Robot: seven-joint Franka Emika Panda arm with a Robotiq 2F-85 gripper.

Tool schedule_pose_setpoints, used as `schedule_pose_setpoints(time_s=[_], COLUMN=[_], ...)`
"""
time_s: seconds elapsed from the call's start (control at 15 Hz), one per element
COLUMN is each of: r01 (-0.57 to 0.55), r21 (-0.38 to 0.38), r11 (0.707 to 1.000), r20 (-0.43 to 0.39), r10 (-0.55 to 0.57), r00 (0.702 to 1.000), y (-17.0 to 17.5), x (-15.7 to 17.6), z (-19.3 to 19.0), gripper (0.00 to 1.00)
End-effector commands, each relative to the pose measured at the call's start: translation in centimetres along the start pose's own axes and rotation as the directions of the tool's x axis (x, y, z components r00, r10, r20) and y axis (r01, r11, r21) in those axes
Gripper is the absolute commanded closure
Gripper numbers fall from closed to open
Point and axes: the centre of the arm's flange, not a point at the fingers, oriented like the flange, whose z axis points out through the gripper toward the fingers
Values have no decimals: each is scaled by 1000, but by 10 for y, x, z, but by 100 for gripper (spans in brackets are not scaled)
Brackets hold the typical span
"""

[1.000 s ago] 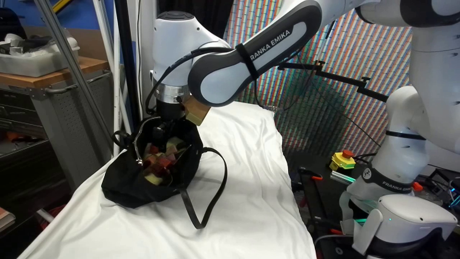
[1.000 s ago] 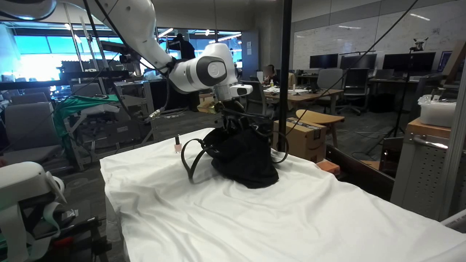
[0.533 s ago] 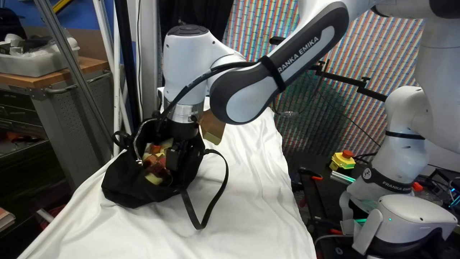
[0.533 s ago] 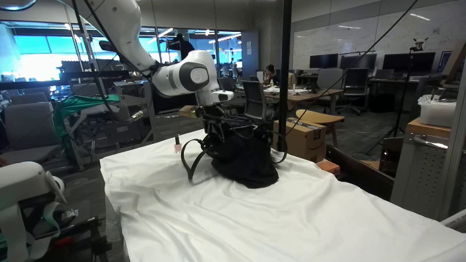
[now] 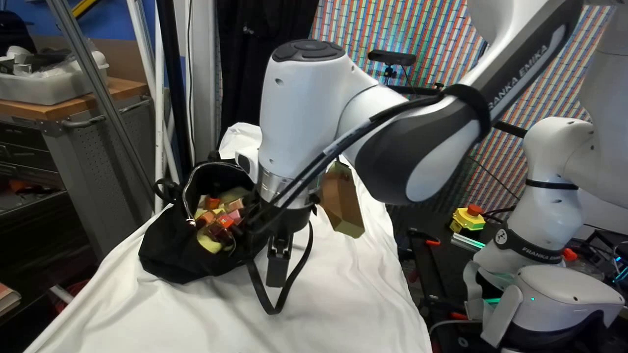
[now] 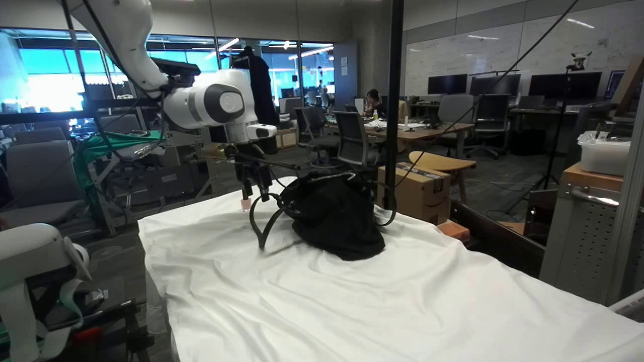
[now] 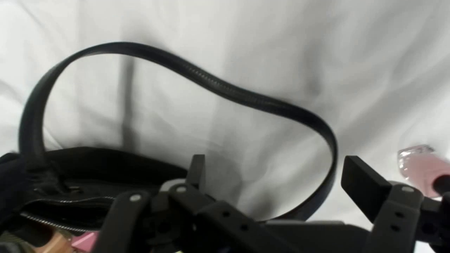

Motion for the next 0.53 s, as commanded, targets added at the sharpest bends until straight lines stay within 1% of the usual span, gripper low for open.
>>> schedule_pose_setpoints(time_s=[0.0, 0.27, 0.47], r01=[68, 155, 233], r21=[26, 43, 67], r11=[997, 987, 970], r20=[-3, 14, 21], r10=[-68, -155, -235], r00=[998, 988, 972], y=[-32, -68, -91], x=[-25, -27, -22], z=[-14, -6, 1], gripper=[0, 0, 0])
